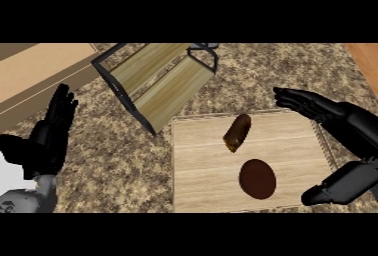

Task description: Pick the cupcake from the tray and place it in the tiered shelf

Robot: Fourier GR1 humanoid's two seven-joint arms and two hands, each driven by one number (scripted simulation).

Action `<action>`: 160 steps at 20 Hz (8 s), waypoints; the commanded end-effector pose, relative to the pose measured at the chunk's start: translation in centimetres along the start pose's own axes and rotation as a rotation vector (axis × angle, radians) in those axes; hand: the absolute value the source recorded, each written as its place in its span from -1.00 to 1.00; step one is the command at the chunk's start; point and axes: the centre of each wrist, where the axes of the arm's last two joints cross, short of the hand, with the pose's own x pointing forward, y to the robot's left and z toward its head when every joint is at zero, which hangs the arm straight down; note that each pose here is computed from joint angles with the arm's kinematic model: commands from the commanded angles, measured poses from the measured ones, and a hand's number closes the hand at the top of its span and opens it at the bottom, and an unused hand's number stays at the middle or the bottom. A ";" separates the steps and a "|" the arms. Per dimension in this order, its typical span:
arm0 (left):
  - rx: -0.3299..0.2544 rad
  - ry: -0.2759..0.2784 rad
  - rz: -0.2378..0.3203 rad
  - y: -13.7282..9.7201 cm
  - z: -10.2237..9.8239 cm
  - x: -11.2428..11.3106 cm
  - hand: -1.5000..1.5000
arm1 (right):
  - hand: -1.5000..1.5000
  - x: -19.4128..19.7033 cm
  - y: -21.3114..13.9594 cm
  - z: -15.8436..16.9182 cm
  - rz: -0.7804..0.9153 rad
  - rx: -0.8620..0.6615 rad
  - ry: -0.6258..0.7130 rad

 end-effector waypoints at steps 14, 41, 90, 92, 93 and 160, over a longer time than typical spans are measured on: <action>-0.004 -0.010 0.010 -0.3 0.5 1.0 0.00 | -1.00 9.3 8.5 -1.3 0.814 0.190 0.397; -0.009 -0.001 0.015 -0.7 1.8 -0.2 0.00 | -1.00 -2.5 10.6 -0.8 1.048 0.198 0.613; 0.019 -0.009 0.003 0.3 1.1 0.2 0.00 | 1.00 -0.3 16.2 -9.2 0.885 0.330 0.101; 0.010 -0.019 0.003 0.0 0.9 0.0 0.00 | 1.00 -0.2 15.0 -8.5 0.727 0.229 0.066; 0.007 -0.006 0.010 0.7 1.2 0.9 0.00 | 1.00 1.3 15.5 -8.2 0.668 0.188 0.032; -0.040 -0.006 0.006 -2.1 0.3 0.0 0.00 | -1.00 3.5 1.0 -27.4 0.165 -0.405 -0.093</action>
